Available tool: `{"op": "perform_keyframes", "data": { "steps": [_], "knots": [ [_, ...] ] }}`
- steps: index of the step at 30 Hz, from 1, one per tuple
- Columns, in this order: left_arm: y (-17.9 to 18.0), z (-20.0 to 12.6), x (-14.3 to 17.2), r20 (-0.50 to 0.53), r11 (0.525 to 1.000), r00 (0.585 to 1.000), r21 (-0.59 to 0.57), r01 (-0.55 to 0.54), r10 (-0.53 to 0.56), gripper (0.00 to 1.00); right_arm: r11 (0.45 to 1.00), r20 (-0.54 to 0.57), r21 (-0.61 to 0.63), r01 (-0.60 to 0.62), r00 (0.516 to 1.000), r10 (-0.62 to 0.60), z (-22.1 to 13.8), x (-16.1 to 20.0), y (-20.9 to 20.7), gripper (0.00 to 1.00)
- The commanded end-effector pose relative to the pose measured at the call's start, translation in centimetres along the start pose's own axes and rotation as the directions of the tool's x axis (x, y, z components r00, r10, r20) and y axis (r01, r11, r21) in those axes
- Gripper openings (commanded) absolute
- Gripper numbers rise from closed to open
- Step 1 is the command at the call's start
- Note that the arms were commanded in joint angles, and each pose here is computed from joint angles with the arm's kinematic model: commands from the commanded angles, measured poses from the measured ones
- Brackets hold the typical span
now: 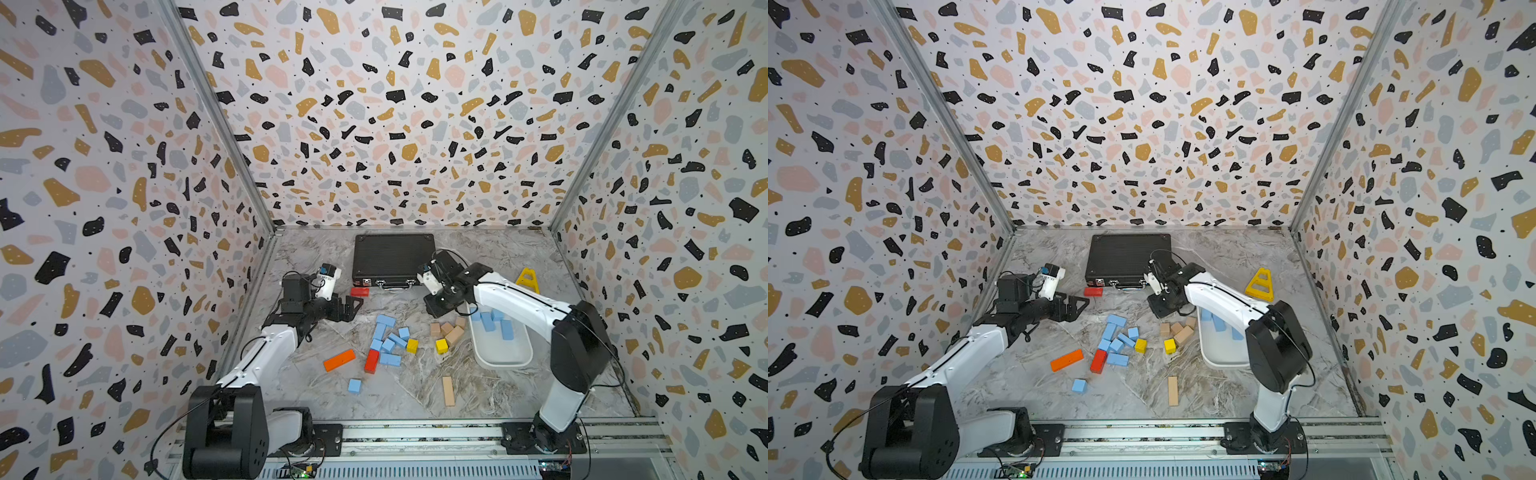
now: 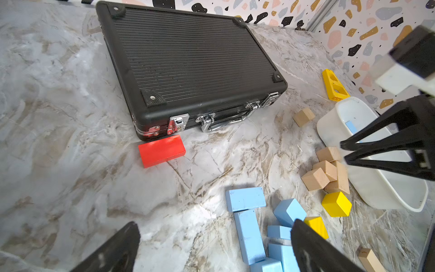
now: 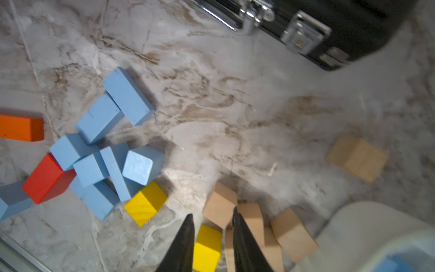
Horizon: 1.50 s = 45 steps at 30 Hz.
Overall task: Pick out the blue building blocks
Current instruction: Pick up the building block from the center of the board.
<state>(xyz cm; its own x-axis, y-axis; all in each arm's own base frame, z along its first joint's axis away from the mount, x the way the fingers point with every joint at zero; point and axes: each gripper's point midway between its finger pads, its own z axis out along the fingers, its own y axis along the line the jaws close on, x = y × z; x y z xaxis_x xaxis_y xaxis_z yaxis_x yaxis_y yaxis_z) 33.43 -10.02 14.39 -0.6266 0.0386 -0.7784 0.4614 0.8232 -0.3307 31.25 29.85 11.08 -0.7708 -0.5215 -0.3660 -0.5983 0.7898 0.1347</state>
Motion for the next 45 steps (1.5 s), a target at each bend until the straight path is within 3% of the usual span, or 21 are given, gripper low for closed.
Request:
{"op": "perform_keyframes", "data": {
  "steps": [1,7,14,22,36,45],
  "knots": [
    [-0.2,-0.7,-1.3,0.041,0.999,0.998,-0.002,-0.046,0.046,1.0,1.0,-0.034,0.008,0.011,0.999,-0.011,0.0,-0.6,1.3,0.31],
    [-0.2,-0.6,-1.1,0.037,0.999,0.998,0.007,-0.045,0.045,1.0,0.999,-0.049,0.001,-0.043,0.998,0.043,2.3,-1.4,3.9,0.39],
    [-0.3,-0.6,-1.1,0.037,0.999,0.998,0.015,-0.043,0.043,1.0,0.998,-0.117,0.058,0.013,0.993,-0.006,4.5,-1.1,4.8,0.43],
    [-0.4,-0.6,-1.1,0.039,0.999,0.998,0.022,-0.045,0.044,1.0,0.999,-0.149,0.029,0.028,0.989,-0.024,5.8,-0.4,6.4,0.46],
    [-0.6,-0.7,-1.1,0.044,0.998,0.998,0.029,-0.049,0.048,1.0,1.0,-0.198,0.013,0.028,0.98,-0.024,7.1,0.9,7.2,0.46],
    [-0.7,-0.6,-1.0,0.041,0.998,0.998,0.037,-0.046,0.044,1.0,0.996,-0.219,0.08,0.04,0.975,-0.022,7.1,1.8,5.8,0.44]
  ]
}}
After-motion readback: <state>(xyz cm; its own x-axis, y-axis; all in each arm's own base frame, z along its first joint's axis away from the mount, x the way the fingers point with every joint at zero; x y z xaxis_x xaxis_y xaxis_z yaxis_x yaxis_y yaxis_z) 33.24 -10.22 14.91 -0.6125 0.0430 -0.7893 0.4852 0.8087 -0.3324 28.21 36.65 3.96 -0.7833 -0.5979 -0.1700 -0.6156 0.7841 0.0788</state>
